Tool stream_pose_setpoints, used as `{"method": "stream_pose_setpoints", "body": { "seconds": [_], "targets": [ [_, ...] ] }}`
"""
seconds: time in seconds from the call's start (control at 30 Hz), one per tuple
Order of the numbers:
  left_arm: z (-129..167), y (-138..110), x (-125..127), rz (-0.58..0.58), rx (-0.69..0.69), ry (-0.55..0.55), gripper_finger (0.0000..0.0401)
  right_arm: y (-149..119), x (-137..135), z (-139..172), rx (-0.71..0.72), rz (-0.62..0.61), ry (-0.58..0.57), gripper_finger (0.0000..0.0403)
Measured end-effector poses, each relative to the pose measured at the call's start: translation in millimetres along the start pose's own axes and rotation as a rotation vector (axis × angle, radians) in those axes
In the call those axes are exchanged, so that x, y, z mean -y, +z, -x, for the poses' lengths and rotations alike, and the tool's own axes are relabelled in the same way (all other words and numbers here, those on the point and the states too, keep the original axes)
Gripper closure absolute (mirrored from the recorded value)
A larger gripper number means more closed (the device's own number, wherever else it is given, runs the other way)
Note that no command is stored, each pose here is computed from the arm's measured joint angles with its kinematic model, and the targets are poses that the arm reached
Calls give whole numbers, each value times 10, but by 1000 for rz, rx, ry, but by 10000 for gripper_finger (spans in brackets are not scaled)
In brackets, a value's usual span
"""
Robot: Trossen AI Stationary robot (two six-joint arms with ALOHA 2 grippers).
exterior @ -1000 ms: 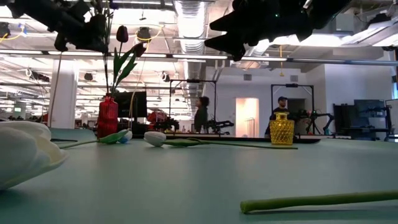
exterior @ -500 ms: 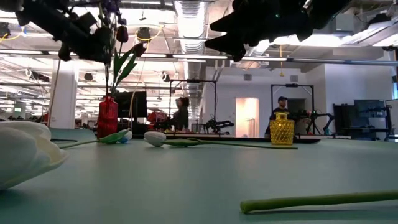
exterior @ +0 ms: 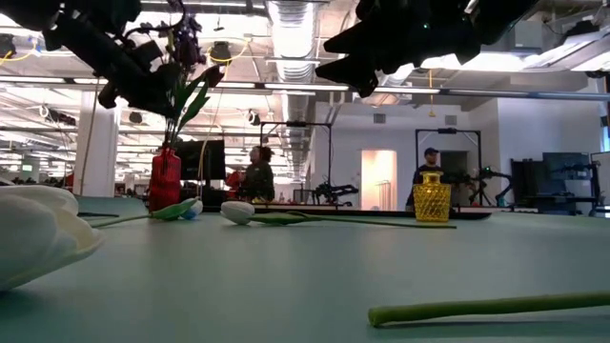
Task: Sort flowers into vase by color
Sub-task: Put the top violet flowers into the red vase
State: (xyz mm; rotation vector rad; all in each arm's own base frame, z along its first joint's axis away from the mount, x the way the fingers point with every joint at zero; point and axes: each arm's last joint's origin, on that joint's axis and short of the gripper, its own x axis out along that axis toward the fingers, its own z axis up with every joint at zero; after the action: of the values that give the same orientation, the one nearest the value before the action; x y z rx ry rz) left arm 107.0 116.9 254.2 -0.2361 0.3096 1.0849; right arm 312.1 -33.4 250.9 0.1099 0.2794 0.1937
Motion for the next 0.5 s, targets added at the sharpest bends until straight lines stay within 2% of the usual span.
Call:
{"method": "stream_pose_setpoints", "body": {
  "seconds": [0.33,0.5],
  "targets": [
    [-66,-59,3,-6,-60,39,400,-26,1,0,-26,-7,-1,120],
    [-62,-125,-24,-19,-120,101,368,-28,1,0,-28,2,-1,120]
  ]
}}
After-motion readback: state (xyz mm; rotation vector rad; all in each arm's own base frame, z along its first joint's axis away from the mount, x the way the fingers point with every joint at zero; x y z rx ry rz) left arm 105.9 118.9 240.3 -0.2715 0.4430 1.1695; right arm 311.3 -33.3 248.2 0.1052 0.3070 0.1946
